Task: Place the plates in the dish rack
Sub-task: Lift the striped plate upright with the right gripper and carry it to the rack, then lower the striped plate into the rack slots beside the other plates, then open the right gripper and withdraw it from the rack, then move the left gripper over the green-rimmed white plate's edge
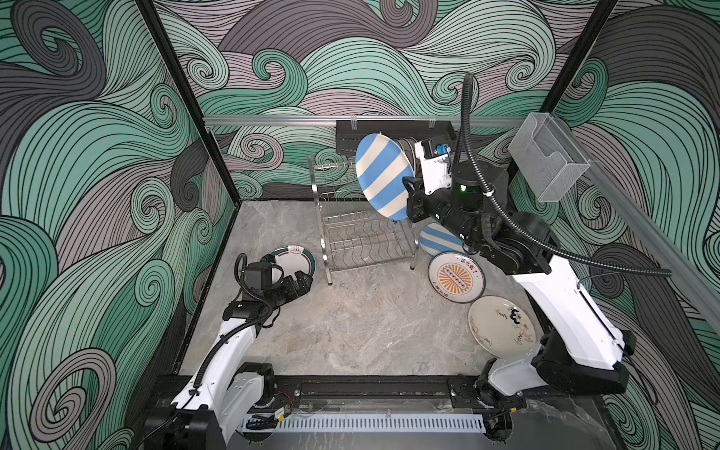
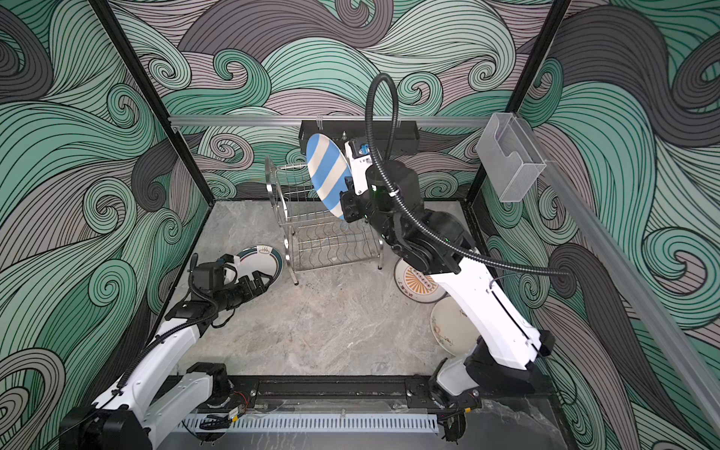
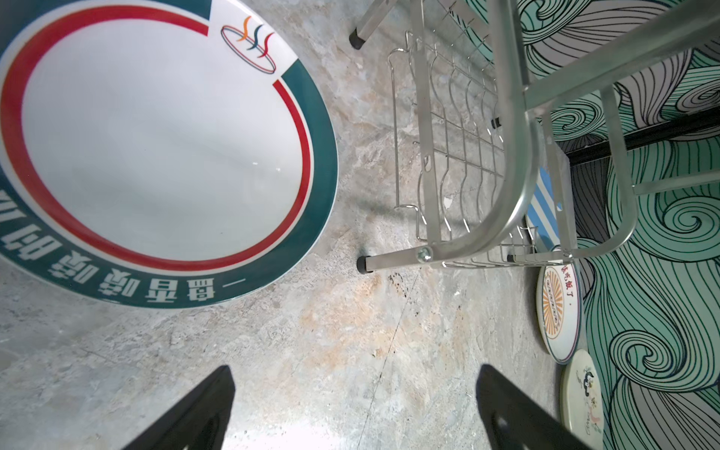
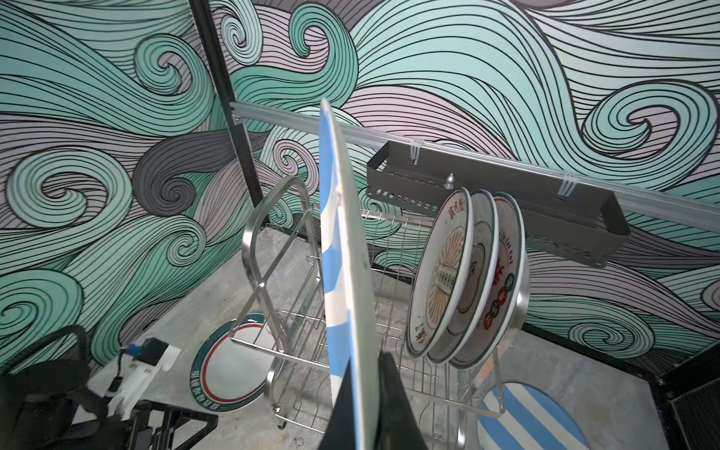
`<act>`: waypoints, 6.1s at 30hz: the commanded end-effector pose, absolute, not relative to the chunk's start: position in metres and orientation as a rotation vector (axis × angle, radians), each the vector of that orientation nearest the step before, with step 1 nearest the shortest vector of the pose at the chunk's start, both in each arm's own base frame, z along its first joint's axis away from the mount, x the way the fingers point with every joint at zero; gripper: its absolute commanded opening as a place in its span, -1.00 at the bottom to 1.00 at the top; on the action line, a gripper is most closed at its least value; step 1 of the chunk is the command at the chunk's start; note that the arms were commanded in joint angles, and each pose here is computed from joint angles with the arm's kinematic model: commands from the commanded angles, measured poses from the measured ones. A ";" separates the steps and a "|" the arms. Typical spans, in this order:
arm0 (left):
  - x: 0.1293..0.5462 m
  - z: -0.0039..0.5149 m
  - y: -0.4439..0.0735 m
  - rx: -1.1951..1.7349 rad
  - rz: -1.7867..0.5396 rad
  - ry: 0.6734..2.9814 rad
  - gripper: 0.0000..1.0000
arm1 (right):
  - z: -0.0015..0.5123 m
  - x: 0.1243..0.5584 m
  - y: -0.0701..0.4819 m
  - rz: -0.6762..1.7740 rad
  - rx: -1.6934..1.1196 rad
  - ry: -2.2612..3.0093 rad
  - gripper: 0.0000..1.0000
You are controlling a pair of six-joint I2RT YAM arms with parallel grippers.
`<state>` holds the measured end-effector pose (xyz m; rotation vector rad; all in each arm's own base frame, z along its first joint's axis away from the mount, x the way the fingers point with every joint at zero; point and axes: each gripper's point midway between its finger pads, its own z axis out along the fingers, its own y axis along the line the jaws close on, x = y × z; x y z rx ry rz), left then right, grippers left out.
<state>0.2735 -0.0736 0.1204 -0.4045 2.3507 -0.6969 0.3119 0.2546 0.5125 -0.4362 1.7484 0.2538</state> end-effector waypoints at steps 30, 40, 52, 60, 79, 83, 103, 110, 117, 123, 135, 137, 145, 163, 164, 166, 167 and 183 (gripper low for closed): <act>0.278 0.107 -0.080 -0.376 -0.714 2.414 0.97 | 0.475 0.447 0.256 0.122 -0.166 1.779 -1.00; 0.278 0.105 -0.080 -0.377 -0.705 2.420 0.97 | 0.457 0.458 0.250 0.055 -0.126 1.810 -1.00; 0.277 0.103 -0.081 -0.368 -0.697 2.432 0.97 | 0.440 0.465 0.250 0.026 -0.106 1.834 -1.00; 0.275 0.102 -0.082 -0.364 -0.695 2.436 0.97 | 0.429 0.466 0.252 0.033 -0.101 1.857 -1.00; 0.275 0.101 -0.078 -0.371 -0.669 2.443 0.97 | 0.435 0.453 0.248 0.046 -0.164 1.856 -0.06; 0.277 0.102 -0.078 -0.373 -0.667 2.445 0.97 | 0.446 0.441 0.241 0.042 -0.193 1.856 0.17; 0.285 0.116 -0.066 -0.425 -0.582 2.425 0.97 | 0.459 0.340 0.241 0.372 -0.500 1.843 0.40; 0.299 0.128 -0.046 -0.483 -0.444 2.378 0.97 | 0.392 0.289 0.233 0.480 -0.630 1.857 0.38; 0.327 0.155 -0.031 -0.454 -0.320 2.305 0.97 | 0.269 0.239 0.227 0.689 -0.616 2.025 0.35; 0.351 0.163 -0.027 -0.470 -0.263 2.352 0.97 | 0.193 0.202 0.217 0.781 -0.556 2.121 0.38; 0.372 0.123 -0.024 -0.493 -0.193 2.461 0.97 | 0.146 0.196 0.196 0.689 -0.477 2.228 0.45; 0.374 0.109 -0.021 -0.488 -0.158 2.491 0.97 | 0.143 0.197 0.197 0.687 -0.478 2.243 0.45; 0.383 0.083 -0.028 -0.511 -0.199 2.533 0.97 | 0.141 0.198 0.204 0.718 -0.486 2.251 0.46; 0.359 0.041 -0.040 -0.543 -0.286 2.639 0.97 | 0.127 0.195 0.202 0.740 -0.445 2.270 0.55; 0.358 0.040 -0.041 -0.543 -0.290 2.644 0.97 | 0.127 0.195 0.202 0.742 -0.445 2.269 0.55; 0.354 0.038 -0.041 -0.549 -0.293 2.654 0.97 | 0.127 0.195 0.202 0.745 -0.439 2.268 0.55; 0.352 0.038 -0.042 -0.550 -0.294 2.655 0.97 | 0.126 0.195 0.202 0.746 -0.439 2.269 0.55; 0.311 0.015 -0.049 -0.589 -0.346 2.767 0.97 | 0.119 0.196 0.205 0.754 -0.438 2.281 0.60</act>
